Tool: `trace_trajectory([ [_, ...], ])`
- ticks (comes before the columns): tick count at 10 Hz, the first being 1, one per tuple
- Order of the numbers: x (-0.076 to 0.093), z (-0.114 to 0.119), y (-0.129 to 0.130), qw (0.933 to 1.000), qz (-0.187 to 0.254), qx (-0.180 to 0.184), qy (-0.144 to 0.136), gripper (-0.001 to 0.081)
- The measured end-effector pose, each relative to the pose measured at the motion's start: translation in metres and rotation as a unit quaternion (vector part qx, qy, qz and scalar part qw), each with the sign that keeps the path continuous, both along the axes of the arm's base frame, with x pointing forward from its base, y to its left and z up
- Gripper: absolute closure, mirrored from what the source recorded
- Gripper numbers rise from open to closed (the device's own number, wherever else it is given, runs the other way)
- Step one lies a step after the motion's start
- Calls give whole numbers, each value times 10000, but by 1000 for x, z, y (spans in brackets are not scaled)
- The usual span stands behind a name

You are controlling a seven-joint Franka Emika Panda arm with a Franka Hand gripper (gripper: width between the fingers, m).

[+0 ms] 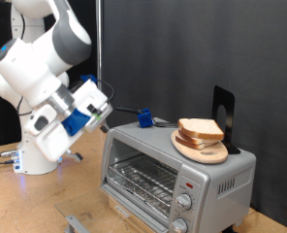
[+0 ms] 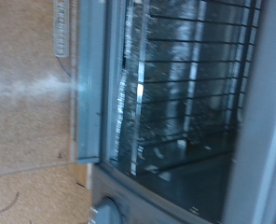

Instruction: Make a piece of toast with the oven

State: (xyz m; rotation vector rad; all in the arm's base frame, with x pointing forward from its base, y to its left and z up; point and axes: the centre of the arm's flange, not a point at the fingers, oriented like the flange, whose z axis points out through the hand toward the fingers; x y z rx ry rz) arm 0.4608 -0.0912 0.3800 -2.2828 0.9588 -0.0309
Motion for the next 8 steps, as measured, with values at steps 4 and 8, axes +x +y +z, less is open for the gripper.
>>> trace_trajectory([
  [4, 0, 7, 17, 9989, -10, 462, -62, 6],
  [8, 3, 51, 71, 9802, 650, 1843, -312, 6],
])
